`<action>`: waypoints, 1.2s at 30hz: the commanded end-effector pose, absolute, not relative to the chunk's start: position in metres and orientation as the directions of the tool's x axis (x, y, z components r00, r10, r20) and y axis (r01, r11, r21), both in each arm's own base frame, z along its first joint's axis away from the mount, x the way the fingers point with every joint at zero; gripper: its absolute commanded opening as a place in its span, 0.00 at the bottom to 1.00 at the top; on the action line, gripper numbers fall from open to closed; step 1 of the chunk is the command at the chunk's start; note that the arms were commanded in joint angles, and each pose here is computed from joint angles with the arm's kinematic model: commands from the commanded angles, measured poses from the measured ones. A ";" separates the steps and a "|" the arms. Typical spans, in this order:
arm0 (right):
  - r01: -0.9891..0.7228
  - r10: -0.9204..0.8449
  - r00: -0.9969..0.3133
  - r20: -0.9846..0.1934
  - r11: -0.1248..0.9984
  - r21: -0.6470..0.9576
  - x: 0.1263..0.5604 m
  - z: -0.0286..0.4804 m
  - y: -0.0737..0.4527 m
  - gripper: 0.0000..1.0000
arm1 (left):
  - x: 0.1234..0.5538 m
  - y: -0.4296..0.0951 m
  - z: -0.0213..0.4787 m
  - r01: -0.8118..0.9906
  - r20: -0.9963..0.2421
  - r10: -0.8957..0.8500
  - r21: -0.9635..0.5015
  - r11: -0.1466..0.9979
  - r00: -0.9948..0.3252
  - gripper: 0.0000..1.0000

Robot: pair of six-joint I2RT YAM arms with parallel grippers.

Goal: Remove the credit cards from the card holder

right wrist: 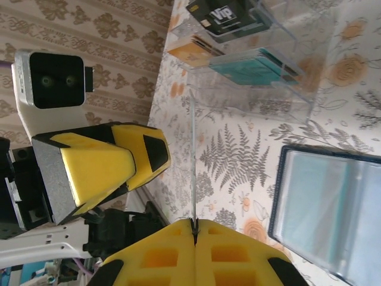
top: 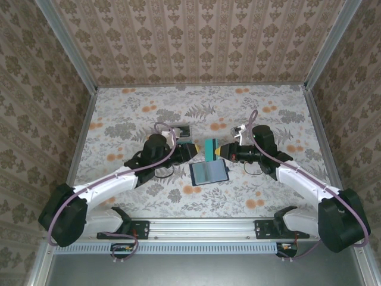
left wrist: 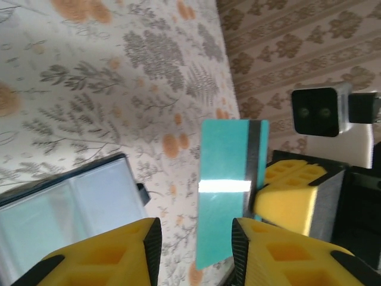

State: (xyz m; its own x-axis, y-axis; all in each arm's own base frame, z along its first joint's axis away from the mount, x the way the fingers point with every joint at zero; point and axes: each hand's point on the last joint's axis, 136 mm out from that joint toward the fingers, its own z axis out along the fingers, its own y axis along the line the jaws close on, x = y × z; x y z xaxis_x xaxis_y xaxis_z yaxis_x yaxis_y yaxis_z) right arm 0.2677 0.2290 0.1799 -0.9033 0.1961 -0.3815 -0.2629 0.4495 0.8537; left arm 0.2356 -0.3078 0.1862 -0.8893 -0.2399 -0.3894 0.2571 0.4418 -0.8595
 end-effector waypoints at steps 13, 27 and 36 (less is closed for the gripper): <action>-0.350 0.157 -0.891 -0.426 0.358 0.866 0.264 0.209 0.250 0.00 | 0.228 -0.324 0.194 0.273 -0.360 -0.206 -0.894 0.355 -0.910 0.35; -0.345 0.137 -0.902 -0.410 0.345 0.873 0.263 0.203 0.254 0.01 | 0.218 -0.327 0.219 0.347 -0.408 -0.185 -0.892 0.290 -0.894 0.01; -0.316 0.119 -0.910 -0.397 0.422 0.850 0.261 0.186 0.247 0.73 | 0.216 -0.310 0.219 0.370 -0.456 -0.176 -0.851 0.372 -0.872 0.00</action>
